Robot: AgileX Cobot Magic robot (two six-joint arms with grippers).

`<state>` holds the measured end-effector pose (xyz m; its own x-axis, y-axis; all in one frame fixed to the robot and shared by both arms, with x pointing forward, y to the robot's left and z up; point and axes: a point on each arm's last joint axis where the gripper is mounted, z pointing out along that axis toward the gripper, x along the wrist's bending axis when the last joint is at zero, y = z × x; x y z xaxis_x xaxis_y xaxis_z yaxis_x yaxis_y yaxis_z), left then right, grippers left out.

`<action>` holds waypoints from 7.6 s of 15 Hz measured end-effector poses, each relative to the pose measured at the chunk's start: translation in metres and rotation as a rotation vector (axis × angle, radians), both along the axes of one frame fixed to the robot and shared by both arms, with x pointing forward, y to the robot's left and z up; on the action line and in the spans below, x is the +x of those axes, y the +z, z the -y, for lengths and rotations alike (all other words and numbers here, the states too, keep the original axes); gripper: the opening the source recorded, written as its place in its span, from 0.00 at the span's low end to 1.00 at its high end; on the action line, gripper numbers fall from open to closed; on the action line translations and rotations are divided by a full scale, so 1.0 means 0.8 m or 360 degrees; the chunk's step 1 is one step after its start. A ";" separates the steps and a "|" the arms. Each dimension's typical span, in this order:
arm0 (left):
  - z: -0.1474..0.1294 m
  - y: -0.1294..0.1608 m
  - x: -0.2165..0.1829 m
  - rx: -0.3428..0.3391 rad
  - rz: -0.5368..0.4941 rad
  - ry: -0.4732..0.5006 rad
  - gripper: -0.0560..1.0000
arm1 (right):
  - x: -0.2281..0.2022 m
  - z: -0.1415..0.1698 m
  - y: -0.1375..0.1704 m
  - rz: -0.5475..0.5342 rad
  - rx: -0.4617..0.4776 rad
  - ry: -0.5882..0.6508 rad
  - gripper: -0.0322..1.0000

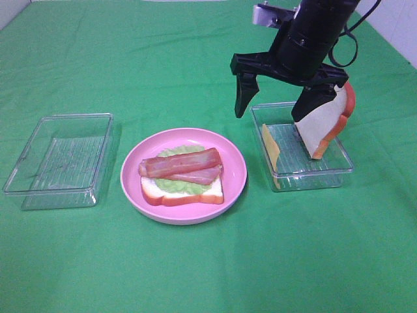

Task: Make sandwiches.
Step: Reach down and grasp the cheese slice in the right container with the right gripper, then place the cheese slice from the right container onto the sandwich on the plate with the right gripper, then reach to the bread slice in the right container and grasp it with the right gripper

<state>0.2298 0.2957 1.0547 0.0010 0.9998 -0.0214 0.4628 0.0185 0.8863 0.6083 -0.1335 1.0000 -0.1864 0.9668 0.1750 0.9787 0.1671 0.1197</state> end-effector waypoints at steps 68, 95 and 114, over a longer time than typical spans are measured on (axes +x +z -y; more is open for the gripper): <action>0.000 0.000 0.000 -0.0001 0.0002 -0.0001 0.98 | -0.072 -0.105 -0.030 -0.0009 0.1133 0.0285 0.05; 0.000 0.000 0.000 -0.0003 0.0002 0.0000 0.98 | -0.017 -0.086 -0.122 -0.0191 0.0856 0.0244 0.53; 0.000 0.000 0.000 -0.0004 0.0002 -0.0001 0.98 | 0.041 0.108 0.100 0.0218 -0.0145 -0.0173 0.86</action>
<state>0.2299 0.2955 1.0548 0.0016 0.9997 -0.0239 0.4619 0.0204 0.8867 0.6411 -0.2202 1.0799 -0.0958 0.9932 0.0658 0.9671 0.0773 0.2423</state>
